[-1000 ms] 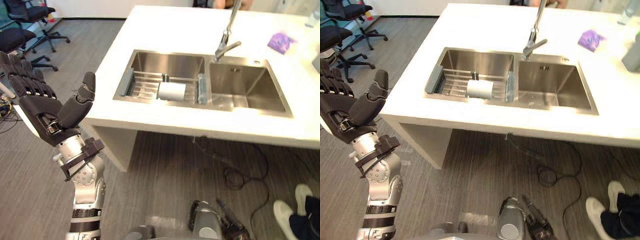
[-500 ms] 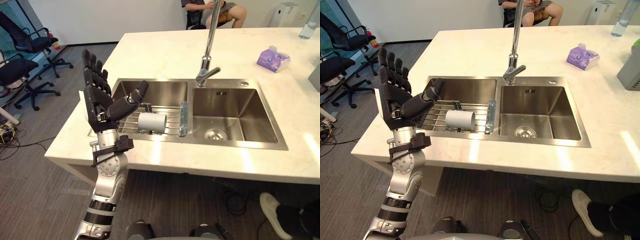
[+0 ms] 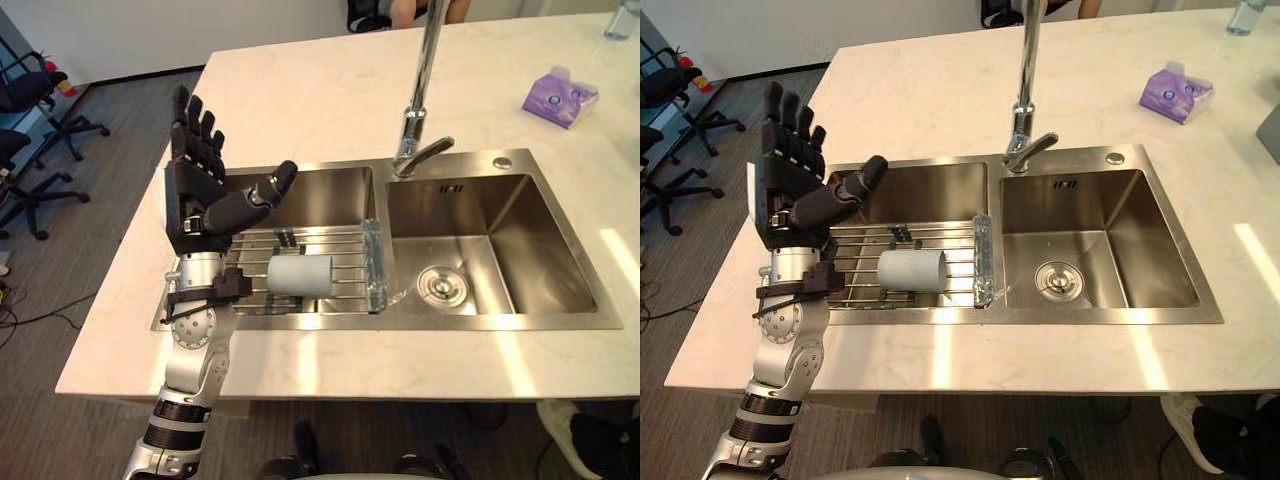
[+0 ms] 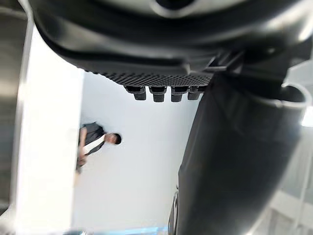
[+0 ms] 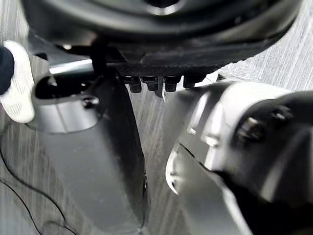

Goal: Walk over to the sink, pick up the cup, carry it to the dishwasher, place the cup inside the dishwasher, then close the dishwasher door

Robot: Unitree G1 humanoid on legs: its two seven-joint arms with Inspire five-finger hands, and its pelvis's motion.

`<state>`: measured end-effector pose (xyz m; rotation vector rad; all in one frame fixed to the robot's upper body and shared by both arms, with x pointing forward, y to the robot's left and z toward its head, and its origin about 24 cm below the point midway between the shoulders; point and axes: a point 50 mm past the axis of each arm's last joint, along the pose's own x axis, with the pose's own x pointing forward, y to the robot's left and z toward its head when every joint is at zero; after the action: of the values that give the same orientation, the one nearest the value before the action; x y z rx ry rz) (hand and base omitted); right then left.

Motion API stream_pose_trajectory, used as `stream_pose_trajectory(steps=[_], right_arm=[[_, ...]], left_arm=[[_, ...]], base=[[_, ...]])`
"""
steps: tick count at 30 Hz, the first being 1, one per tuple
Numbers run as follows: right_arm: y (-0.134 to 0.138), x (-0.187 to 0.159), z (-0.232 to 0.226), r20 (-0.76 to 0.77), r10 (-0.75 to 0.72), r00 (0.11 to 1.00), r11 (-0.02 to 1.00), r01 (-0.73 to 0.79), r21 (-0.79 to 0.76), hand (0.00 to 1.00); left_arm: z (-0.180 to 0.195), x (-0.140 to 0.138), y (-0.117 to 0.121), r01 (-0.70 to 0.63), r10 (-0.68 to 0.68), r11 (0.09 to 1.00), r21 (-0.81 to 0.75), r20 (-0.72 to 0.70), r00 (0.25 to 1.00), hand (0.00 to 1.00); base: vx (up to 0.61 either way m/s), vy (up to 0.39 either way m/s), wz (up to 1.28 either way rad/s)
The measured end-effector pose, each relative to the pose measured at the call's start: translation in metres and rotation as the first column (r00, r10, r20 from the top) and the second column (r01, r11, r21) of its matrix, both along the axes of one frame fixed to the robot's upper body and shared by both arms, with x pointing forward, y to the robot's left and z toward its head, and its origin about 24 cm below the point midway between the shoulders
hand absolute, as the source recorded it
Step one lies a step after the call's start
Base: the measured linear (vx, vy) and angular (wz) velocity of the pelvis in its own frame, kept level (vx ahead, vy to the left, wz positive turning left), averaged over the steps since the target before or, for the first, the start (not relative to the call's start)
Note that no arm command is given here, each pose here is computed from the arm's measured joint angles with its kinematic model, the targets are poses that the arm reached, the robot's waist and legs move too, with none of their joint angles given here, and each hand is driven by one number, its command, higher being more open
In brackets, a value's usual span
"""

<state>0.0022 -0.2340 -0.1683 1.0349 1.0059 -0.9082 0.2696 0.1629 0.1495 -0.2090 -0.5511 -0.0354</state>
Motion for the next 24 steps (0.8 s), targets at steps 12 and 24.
stream_pose_trajectory(steps=[12, 24], right_arm=[[0.002, -0.005, -0.002, -0.060, -0.042, 0.997, 0.999, 0.043, 0.011, 1.00], [-0.003, 0.007, -0.001, -0.047, 0.022, 0.999, 1.000, -0.021, 0.015, 1.00]], left_arm=[[-0.013, 0.002, -0.005, -0.091, 0.090, 0.789, 0.608, 0.033, 0.995, 1.00], [-0.019, 0.003, 0.001, 0.080, 0.023, 0.597, 0.798, -0.116, 0.993, 1.00]], base=[[-0.02, 0.041, -0.04], [0.00, 0.008, 0.04]])
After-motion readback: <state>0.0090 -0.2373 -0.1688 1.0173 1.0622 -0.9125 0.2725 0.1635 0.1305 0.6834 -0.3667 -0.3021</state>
